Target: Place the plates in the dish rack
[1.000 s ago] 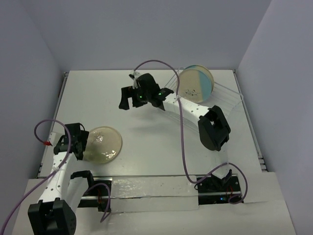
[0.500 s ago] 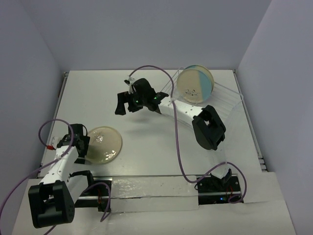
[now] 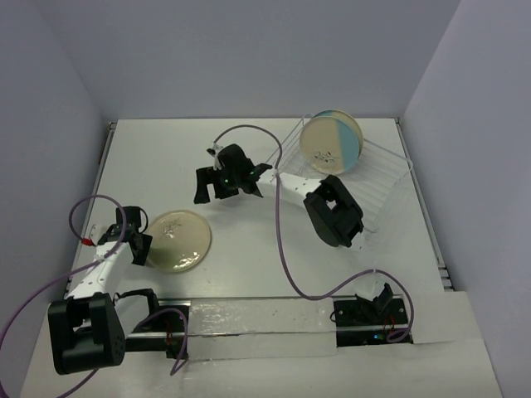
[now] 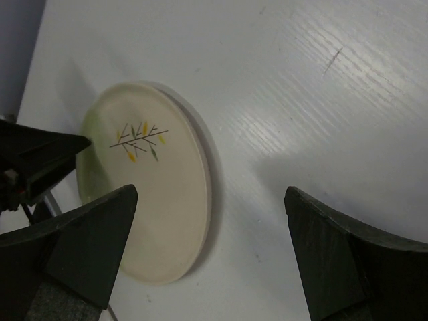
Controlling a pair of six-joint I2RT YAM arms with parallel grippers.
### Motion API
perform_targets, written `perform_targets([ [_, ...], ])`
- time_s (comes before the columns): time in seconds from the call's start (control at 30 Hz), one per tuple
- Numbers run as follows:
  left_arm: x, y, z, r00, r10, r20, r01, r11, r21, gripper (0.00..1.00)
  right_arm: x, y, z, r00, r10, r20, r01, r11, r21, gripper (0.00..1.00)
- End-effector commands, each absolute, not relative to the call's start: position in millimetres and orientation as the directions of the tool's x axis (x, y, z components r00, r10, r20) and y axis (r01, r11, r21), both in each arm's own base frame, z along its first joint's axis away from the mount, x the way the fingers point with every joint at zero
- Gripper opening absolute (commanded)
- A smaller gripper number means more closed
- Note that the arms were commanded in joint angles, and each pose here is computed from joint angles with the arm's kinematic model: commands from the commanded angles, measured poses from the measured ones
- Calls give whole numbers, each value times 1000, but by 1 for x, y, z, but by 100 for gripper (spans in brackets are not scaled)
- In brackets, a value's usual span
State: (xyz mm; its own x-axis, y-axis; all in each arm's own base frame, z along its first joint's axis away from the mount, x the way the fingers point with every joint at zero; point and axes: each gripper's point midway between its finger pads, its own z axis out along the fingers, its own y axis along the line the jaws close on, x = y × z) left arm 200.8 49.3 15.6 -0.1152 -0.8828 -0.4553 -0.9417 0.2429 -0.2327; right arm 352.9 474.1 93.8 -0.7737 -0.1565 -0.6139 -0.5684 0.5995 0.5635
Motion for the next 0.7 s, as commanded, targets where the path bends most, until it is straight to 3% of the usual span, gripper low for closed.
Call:
perform_targets([
  [0.0, 202, 38, 4, -148, -905, -400, -934, 260, -244, 45, 352, 498, 98, -765, -156, -625, -588, 566, 578, 98],
  [0.4, 204, 36, -7, -241, -886, -396, -921, 337, -194, 26, 333, 518, 67, -791, -209, -575, -579, 561, 592, 93],
  [0.67, 212, 31, -7, -270, -884, -383, -904, 370, -216, 25, 307, 535, 65, -775, -263, -574, -612, 539, 579, 87],
])
